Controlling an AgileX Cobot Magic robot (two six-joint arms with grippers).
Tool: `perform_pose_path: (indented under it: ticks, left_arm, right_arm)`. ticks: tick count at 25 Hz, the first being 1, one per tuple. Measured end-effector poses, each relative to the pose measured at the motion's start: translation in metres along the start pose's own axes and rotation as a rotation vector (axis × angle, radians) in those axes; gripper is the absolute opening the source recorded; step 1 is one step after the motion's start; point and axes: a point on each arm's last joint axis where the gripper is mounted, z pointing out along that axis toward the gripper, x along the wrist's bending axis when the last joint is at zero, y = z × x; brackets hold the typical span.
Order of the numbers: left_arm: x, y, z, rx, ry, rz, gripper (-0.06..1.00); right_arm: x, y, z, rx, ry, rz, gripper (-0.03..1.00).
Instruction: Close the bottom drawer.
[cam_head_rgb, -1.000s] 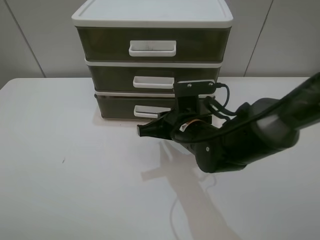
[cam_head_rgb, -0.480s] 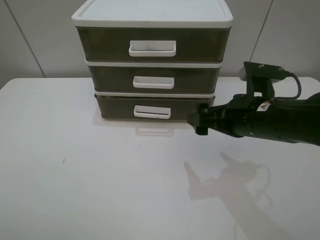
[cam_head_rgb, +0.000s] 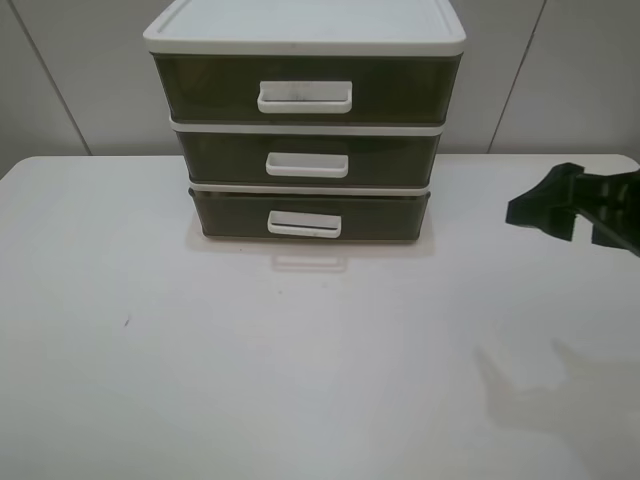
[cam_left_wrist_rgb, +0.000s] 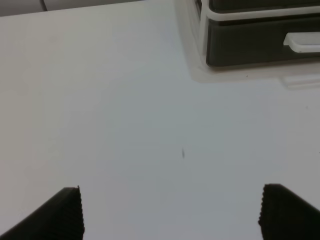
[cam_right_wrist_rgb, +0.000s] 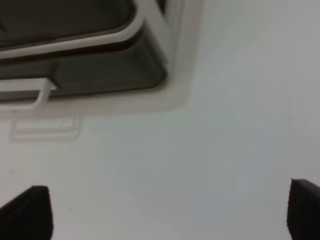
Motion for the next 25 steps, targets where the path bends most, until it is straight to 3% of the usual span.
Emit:
perform_pose_path:
  ticks: [10, 20, 25]
  left_arm:
    - [0.0, 0.0, 0.0, 0.0, 0.0, 0.0, 0.72]
    - [0.0, 0.0, 0.0, 0.0, 0.0, 0.0, 0.72]
    - [0.0, 0.0, 0.0, 0.0, 0.0, 0.0, 0.72]
  right_arm:
    - [-0.001, -0.037, -0.101, -0.232, -0.05, -0.107, 0.82]
    - [-0.005, -0.076, -0.143, -0.434, -0.064, -0.183, 0.82]
    - [-0.005, -0.08, -0.147, -0.467, -0.059, -0.187, 0.82]
